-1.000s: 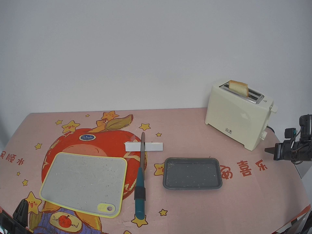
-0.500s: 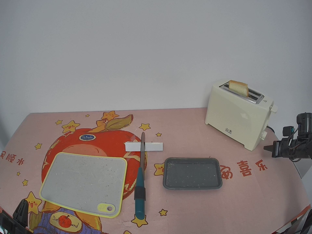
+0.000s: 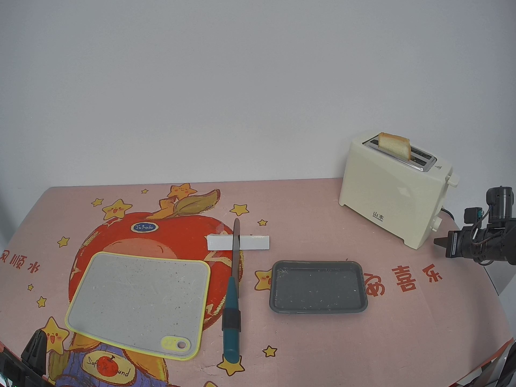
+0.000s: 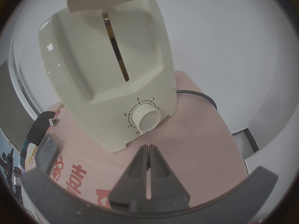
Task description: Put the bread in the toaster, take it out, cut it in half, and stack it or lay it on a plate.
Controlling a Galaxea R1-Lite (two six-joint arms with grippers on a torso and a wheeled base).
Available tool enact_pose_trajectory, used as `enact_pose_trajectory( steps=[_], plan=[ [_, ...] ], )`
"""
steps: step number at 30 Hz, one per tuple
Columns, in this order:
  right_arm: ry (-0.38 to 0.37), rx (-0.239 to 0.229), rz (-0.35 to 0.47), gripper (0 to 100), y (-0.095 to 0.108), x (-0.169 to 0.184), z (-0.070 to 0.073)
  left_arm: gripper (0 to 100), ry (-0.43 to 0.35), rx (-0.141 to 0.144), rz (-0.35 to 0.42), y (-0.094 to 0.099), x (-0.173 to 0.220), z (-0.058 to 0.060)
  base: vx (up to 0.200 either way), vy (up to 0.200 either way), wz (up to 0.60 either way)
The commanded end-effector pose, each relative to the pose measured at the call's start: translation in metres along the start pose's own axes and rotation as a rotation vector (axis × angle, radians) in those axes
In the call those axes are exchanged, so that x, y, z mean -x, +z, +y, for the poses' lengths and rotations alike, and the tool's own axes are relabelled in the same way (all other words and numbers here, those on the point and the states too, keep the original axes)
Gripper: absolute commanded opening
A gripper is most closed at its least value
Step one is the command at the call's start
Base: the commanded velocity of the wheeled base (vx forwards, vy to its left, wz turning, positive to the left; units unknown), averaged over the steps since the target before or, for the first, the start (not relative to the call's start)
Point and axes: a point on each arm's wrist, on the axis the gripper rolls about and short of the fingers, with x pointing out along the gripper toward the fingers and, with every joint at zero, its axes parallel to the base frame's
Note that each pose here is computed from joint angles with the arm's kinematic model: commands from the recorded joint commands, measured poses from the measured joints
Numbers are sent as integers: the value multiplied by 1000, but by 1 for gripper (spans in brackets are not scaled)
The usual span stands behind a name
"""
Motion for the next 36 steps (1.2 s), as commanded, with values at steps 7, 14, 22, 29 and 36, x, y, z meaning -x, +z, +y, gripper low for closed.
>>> enact_pose_trajectory(
  steps=[7,14,22,29,36],
  plan=[
    [1,7,-28,0,3,-6,-1,0,0,0,17,-4,-1,0,0,0,0],
    [0,6,-34,0,2,-7,2,0,0,0,17,-4,-1,0,0,0,0],
    [6,17,-47,0,3,-2,6,0,0,0,17,-4,-1,0,0,0,0],
    [5,20,-60,0,5,2,7,0,0,0,17,-4,-1,0,0,0,0],
    [4,24,-73,0,6,5,8,0,-1,0,17,-4,-1,0,0,0,0]
  ],
)
